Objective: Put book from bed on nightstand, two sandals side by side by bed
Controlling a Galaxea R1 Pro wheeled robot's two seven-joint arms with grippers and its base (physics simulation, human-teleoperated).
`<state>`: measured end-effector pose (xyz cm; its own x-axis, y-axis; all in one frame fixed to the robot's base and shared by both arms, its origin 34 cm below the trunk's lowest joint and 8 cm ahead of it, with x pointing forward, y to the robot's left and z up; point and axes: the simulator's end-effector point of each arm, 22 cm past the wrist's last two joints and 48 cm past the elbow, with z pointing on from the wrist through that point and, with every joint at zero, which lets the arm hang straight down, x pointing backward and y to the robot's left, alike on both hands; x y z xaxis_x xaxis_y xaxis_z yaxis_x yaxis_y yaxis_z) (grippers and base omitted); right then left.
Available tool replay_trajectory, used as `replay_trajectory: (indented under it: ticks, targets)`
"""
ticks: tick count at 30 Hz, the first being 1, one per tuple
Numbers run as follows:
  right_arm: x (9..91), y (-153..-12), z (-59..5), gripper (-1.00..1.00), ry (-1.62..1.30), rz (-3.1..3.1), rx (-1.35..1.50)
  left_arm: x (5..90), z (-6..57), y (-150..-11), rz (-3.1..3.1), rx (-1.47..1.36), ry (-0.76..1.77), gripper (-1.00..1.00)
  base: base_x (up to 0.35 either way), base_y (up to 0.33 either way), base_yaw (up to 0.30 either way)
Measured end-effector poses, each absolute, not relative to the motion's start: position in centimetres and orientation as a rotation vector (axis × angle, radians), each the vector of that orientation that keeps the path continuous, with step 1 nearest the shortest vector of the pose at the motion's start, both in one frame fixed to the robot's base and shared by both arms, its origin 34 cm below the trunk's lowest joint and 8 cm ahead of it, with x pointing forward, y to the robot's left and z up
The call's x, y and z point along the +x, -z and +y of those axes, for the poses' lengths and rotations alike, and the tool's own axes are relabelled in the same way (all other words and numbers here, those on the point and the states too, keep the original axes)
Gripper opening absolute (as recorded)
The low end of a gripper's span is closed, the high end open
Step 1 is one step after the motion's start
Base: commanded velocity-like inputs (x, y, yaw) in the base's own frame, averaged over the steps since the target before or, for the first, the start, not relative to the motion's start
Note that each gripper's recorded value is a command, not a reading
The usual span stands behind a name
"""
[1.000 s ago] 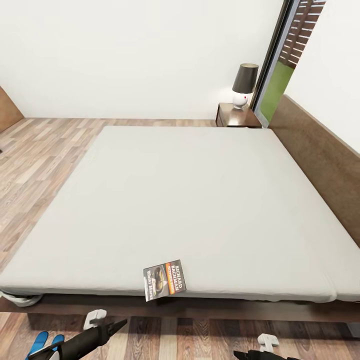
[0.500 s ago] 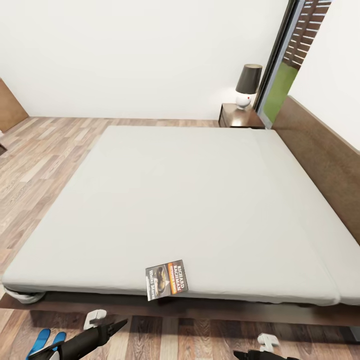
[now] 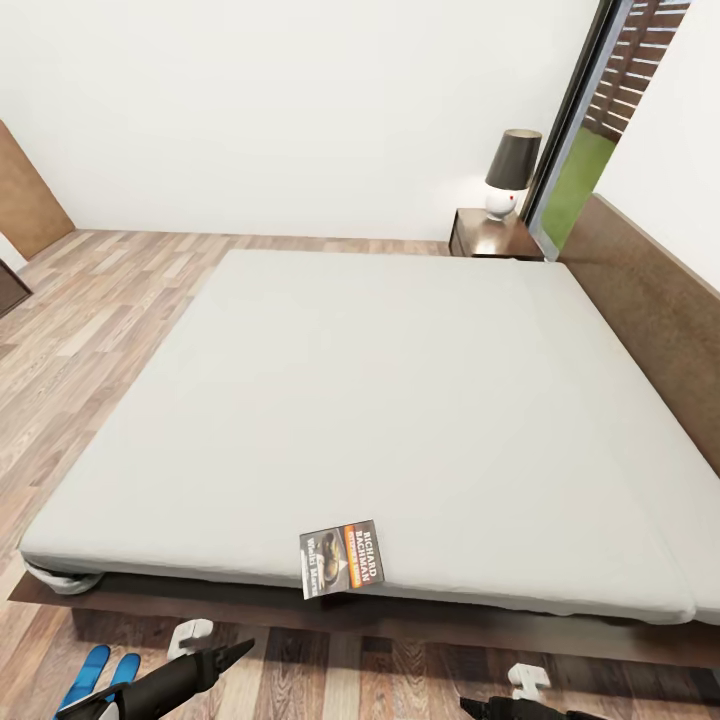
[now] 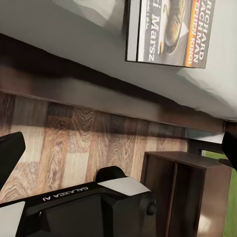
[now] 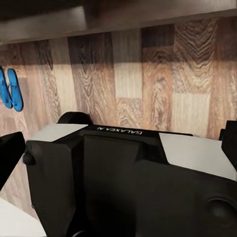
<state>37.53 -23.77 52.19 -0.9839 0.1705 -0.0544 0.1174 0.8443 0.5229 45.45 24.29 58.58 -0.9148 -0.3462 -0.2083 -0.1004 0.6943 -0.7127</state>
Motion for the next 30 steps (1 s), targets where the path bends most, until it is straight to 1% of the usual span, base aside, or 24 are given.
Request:
replay_trajectory:
  ticks: [4, 10, 17, 24, 30]
  targets:
    - [41.1, -53.4, -16.6, 1.0, -0.958, 2.81, 0.191, 45.5, 24.3, -58.6, 2.577, -0.352, 1.057, 1.0, 0.0, 0.0, 0.0]
    - [47.9, -57.0, -9.3, 1.0, -1.088, 2.608, 0.111, 45.6, 24.3, -58.6, 2.575, -0.355, 1.056, 1.0, 0.0, 0.0, 0.0]
    - [49.5, -58.2, -7.6, 1.0, -1.121, 2.551, 0.117, 45.6, 24.4, -58.6, 2.576, -0.356, 1.054, 1.0, 0.0, 0.0, 0.0]
    - [51.3, -59.4, -6.3, 1.0, -1.174, 2.472, 0.301, 45.6, 24.4, -58.6, 2.576, -0.356, 1.054, 1.0, 0.0, 0.0, 0.0]
    - [51.2, -59.9, -4.6, 1.0, -1.216, 2.455, 0.34, 45.6, 24.4, -58.6, 2.576, -0.356, 1.054, 1.0, 0.0, 0.0, 0.0]
